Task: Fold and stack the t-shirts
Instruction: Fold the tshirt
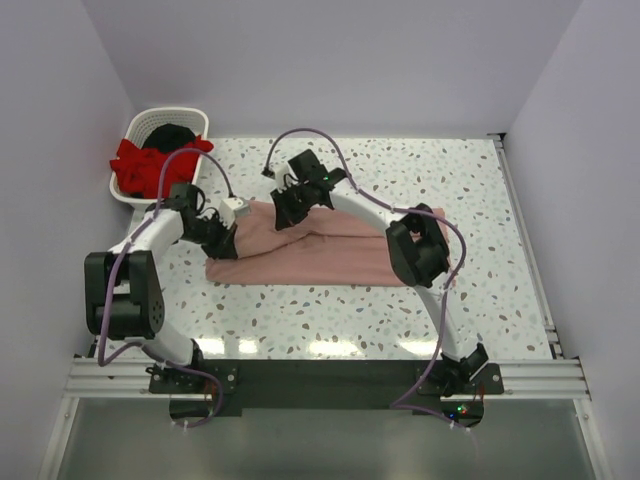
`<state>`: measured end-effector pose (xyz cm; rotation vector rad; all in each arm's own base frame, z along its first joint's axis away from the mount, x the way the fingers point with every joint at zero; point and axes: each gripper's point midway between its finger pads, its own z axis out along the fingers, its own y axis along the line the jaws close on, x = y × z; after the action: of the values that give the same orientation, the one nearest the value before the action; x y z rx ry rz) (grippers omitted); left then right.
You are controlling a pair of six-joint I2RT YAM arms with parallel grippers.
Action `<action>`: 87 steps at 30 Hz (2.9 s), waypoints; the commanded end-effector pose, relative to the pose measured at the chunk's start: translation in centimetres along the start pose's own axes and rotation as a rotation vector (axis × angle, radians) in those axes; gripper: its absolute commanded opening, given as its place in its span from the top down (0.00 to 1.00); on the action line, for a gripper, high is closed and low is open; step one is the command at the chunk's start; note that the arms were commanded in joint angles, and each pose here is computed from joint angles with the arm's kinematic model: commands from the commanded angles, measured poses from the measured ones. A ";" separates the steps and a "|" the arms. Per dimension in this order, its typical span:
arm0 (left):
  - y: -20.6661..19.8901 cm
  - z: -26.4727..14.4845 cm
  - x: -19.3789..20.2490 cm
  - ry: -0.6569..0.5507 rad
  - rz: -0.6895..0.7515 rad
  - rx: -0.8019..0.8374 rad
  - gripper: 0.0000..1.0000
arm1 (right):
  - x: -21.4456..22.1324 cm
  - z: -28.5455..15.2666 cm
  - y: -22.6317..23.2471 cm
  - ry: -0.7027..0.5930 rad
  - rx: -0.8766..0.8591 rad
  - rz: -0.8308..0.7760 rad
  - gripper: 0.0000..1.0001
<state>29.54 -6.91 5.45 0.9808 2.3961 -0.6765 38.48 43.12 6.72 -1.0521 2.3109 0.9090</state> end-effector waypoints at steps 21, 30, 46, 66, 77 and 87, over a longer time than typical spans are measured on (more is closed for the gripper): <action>-3.9 -0.6 0.2 0.059 0.147 0.025 1.00 | 0.4 -5.7 2.4 -0.008 -0.026 -0.095 1.00; -3.6 0.0 1.8 0.118 0.155 0.019 1.00 | 2.0 -6.5 3.2 0.020 -0.048 -0.092 1.00; 3.2 0.6 -6.8 0.046 0.180 -0.084 0.95 | 0.8 -6.2 -1.7 -0.051 0.052 0.016 1.00; 2.4 -0.8 -8.1 -0.050 0.074 -0.174 0.57 | 8.4 -18.9 -9.6 0.167 0.315 0.152 0.61; -0.2 4.2 -2.4 0.105 -0.087 -0.231 0.67 | 14.6 -22.2 -20.1 0.383 0.555 0.067 0.73; 6.0 6.5 -1.9 0.258 -0.084 -0.407 0.81 | 23.4 -22.6 -18.0 0.593 0.480 0.051 0.82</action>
<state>33.18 -9.44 1.34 0.8629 2.6616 -0.2477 39.69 8.20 1.73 -1.0329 2.7570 0.0184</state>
